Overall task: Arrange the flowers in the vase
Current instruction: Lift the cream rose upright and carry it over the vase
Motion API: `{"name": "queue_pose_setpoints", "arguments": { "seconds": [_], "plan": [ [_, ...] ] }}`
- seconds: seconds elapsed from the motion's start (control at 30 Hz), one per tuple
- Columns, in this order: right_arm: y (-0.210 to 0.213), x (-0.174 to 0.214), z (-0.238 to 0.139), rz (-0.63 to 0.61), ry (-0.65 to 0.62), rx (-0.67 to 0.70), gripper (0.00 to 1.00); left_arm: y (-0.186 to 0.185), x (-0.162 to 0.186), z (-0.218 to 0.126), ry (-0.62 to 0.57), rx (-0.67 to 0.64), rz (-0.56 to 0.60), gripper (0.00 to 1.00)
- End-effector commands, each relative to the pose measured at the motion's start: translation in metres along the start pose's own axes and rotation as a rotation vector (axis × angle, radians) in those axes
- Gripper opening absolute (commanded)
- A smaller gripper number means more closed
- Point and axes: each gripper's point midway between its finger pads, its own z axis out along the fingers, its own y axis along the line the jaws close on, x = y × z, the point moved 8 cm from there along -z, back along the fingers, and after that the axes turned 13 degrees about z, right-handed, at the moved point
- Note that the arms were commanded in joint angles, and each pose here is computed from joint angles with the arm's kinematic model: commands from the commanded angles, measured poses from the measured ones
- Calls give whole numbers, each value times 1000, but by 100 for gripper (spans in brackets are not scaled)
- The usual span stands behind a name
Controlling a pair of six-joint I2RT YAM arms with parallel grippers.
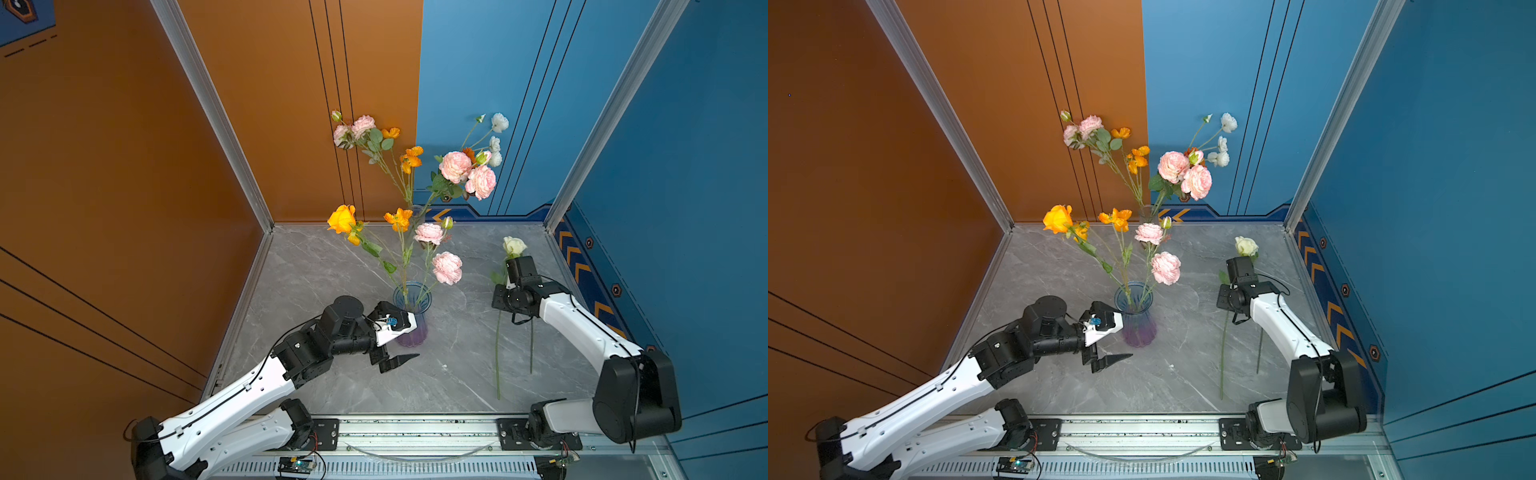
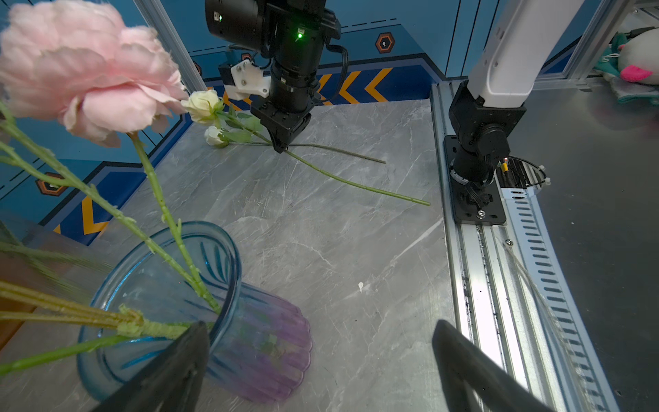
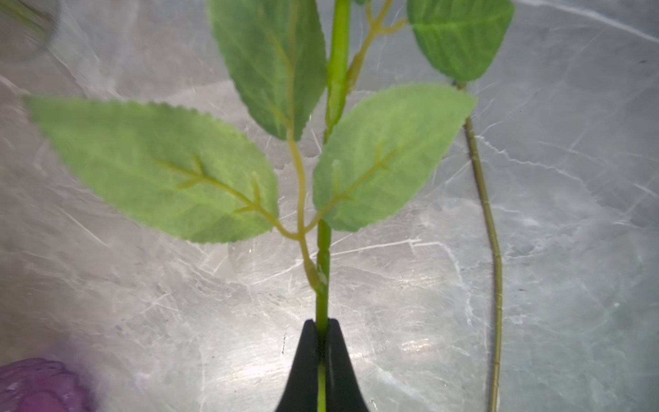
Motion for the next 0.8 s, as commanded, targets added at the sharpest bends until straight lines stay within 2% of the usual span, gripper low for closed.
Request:
{"name": "queue_pose_setpoints", "arguments": {
  "seconds": [0.0, 0.13, 0.33, 0.5, 0.6, 0.77],
  "plan": [
    [11, -20, -44, 84, -179, -148, 0, 5, -9, -12, -17, -43, 26, 98],
    [19, -33, -110, 60, -385, -268, 0, 8, -8, -18, 0, -72, 40, 98],
    [42, -31, -198, -71, -646, -515, 0, 8, -7, -32, 23, -132, 74, 98],
    [72, -12, -263, -234, -836, -839, 0, 0, -2, -47, 43, -166, 58, 98],
    [91, -2, -289, -312, -896, -979, 0, -6, 5, -54, 44, -191, 53, 98],
    [132, 14, -320, -395, -897, -1201, 0, -8, 6, -56, 44, -201, 51, 98]
  ]
}}
